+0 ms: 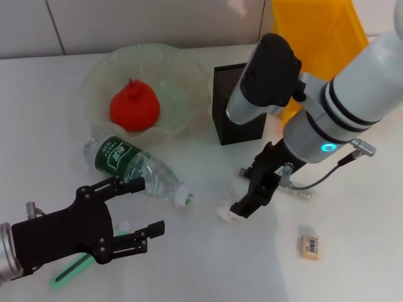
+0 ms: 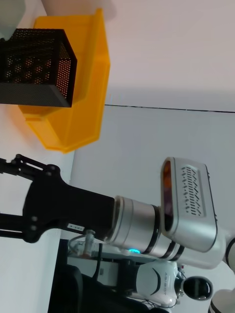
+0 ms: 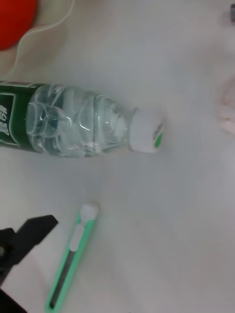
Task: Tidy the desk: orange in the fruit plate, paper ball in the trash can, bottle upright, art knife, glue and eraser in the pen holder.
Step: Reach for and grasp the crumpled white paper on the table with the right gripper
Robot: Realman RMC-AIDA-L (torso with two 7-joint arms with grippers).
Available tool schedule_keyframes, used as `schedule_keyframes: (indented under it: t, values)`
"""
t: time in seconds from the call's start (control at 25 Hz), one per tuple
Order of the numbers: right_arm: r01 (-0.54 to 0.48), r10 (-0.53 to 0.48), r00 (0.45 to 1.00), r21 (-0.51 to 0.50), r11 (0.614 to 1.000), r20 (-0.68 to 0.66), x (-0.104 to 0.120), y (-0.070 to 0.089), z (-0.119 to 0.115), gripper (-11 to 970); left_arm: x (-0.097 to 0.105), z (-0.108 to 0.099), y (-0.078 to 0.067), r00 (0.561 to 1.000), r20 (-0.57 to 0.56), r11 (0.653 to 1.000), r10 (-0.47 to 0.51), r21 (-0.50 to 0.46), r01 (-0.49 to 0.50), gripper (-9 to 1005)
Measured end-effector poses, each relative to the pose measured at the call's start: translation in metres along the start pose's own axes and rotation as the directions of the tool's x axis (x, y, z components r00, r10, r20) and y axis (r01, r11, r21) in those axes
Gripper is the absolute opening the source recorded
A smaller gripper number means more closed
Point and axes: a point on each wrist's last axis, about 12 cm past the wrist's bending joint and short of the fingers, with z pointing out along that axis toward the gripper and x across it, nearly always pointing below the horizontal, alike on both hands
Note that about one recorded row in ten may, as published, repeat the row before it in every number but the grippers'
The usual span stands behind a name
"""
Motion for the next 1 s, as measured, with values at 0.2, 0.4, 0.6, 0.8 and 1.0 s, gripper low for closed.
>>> schedule_keyframes:
  t: [0.2, 0.4, 0.6, 0.8, 1.0]
  values:
    - [0.0, 0.0, 1.0, 0.005, 1.0, -0.014, -0.005, 0.004, 0.011, 776, 0.0, 0.0, 0.0, 1.0, 0.0, 1.0, -0.008, 0.0, 0.008, 821]
    - [0.016, -0.016, 1.0, 0.005, 1.0, -0.023, -0.006, 0.008, 0.016, 776, 0.0, 0.0, 0.0, 1.0, -0.001, 1.0, -0.015, -0.001, 0.015, 820]
    - [0.03, -0.03, 0.999, 0.001, 1.0, -0.028, -0.007, 0.011, 0.02, 776, 0.0, 0.0, 0.0, 1.0, -0.001, 1.0, -0.015, -0.001, 0.015, 820]
    - [0.027, -0.027, 0.999, -0.004, 1.0, -0.041, -0.007, 0.01, 0.023, 777, 0.0, 0.0, 0.001, 1.0, -0.001, 1.0, -0.013, 0.0, 0.013, 819]
    - [0.032, -0.033, 0.998, -0.009, 0.999, -0.052, -0.01, 0.01, 0.025, 777, -0.001, 0.0, 0.001, 1.0, -0.001, 1.0, -0.013, 0.0, 0.013, 818]
